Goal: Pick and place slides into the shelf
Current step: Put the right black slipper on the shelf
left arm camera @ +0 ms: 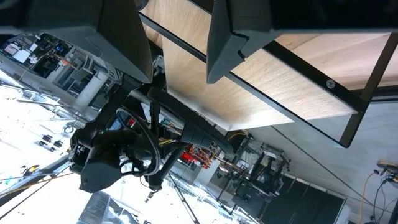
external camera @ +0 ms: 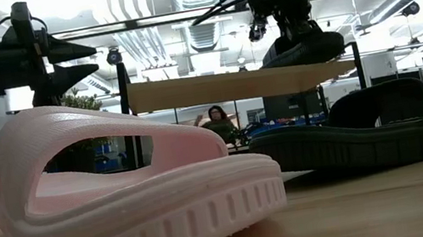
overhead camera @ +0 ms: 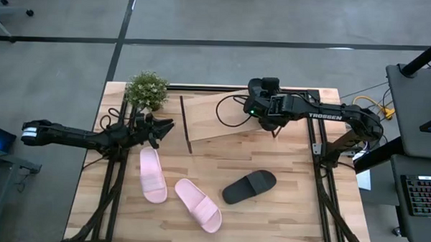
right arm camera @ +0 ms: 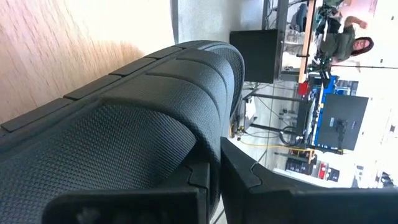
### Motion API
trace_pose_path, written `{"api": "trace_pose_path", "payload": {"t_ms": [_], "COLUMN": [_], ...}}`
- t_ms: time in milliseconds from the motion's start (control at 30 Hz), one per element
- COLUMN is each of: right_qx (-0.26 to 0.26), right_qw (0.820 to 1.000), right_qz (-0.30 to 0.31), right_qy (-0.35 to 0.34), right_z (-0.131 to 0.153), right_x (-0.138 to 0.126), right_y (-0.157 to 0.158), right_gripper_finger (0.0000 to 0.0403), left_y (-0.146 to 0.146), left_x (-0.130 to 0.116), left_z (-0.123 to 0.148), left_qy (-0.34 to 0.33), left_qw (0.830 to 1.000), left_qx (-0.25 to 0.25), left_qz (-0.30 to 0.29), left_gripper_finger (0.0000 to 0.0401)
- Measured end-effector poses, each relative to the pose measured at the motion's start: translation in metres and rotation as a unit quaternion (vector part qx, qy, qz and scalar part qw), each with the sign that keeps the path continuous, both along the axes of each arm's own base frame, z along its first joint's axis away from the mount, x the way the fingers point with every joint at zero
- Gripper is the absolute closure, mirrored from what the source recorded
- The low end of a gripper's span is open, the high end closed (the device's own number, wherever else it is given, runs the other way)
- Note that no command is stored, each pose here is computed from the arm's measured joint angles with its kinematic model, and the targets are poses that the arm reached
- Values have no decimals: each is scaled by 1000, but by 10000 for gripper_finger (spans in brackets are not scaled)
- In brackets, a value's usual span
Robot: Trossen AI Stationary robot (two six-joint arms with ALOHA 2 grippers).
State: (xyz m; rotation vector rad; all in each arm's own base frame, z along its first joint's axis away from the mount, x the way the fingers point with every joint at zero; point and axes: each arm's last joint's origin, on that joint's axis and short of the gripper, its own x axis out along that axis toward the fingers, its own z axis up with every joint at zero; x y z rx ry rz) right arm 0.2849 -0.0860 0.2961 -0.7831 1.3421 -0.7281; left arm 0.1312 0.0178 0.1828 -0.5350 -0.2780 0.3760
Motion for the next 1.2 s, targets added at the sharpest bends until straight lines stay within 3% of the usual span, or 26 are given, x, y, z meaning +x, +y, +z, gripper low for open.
{"api": "trace_pose_path", "payload": {"t_ms": [1200], "right_qx": [10], "right_qw": [1000], "right_qz": [1], "right_qy": [0], "right_z": [-16], "right_x": [0], "right_y": [-5], "right_gripper_finger": [394], "left_y": [0], "left_x": [0], "left_z": [0], "left_qy": [0], "left_qw": [1000], "left_qx": [0], "left_qz": [0], "left_gripper_finger": [265]}}
